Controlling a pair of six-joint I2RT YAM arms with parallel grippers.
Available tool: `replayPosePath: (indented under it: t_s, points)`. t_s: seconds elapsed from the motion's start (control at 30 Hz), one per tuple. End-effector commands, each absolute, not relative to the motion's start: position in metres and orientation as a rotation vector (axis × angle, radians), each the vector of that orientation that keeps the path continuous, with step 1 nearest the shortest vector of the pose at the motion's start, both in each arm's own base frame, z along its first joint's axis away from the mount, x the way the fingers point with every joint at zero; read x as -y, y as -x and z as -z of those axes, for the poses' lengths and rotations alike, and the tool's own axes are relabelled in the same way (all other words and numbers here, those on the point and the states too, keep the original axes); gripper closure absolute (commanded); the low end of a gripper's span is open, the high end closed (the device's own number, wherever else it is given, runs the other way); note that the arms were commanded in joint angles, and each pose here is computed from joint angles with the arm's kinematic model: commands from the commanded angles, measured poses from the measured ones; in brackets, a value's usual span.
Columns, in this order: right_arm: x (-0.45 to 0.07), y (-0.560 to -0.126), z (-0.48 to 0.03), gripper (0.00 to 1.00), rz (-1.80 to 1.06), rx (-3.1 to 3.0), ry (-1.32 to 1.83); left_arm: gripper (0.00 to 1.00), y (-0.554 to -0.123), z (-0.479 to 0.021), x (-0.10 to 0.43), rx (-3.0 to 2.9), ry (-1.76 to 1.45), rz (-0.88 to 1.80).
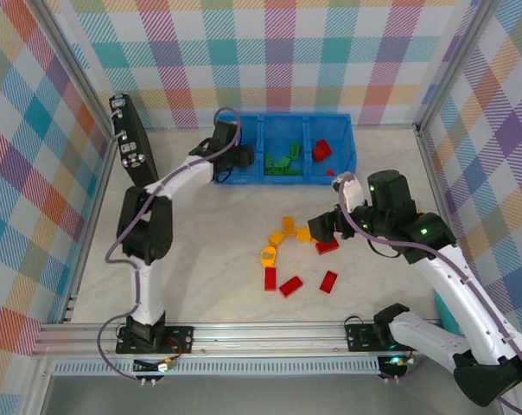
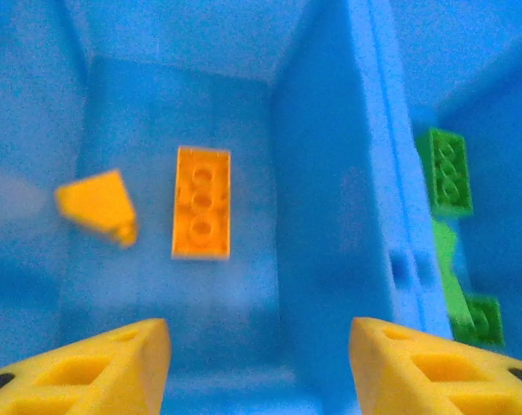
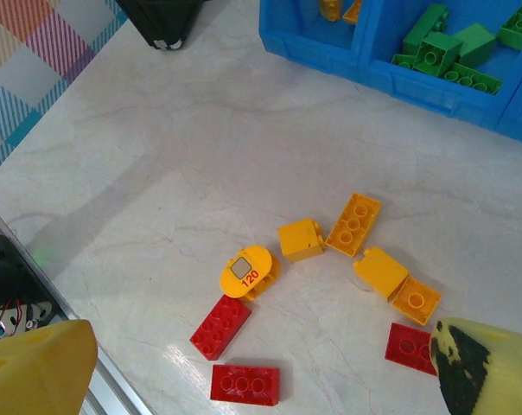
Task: Sort the legos into containers by color
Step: Place the lego in the container, then pick up the lego from the center of the table.
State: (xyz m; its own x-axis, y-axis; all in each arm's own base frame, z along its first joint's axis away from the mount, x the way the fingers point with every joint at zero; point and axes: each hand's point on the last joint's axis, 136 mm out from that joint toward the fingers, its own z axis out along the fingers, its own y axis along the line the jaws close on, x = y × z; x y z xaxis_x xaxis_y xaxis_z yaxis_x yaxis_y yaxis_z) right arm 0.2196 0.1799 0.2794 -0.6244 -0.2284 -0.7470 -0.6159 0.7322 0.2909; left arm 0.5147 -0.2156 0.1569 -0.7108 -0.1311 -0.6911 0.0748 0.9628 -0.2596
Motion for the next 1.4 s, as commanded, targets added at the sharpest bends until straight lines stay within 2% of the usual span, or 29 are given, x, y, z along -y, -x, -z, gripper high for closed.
replayPosePath:
  t_s: [0.0, 0.23, 0.47, 0.83, 1.13, 1.37]
  points:
    - [-0.183, -0.226, -0.294, 0.01, -0.709, -2.165, 0.633, 0.41, -0.454, -0.2, 0.23, -2.325, -0.173, 0.372]
    - [-0.186, -0.234, -0.299, 0.01, -0.701, -2.152, 0.643, 0.39, -0.34, -0.162, 0.245, -2.526, -0.428, 0.301]
    - [-0.19, -0.241, -0.299, 0.01, -0.717, -2.155, 0.618, 0.36, -0.275, -0.117, 0.278, -2.608, -0.439, 0.298]
    - [-0.184, -0.235, -0.286, 0.01, -0.704, -2.194, 0.595, 0.34, -0.249, -0.05, 0.303, -2.732, -0.495, 0.205]
    - [-0.185, -0.239, -0.282, 0.01, -0.684, -2.197, 0.609, 0.33, -0.24, -0.029, 0.307, -2.78, -0.488, 0.182]
    - [-0.186, -0.241, -0.28, 0.01, -0.68, -2.2, 0.61, 0.46, -0.241, -0.022, 0.305, -2.789, -0.473, 0.151]
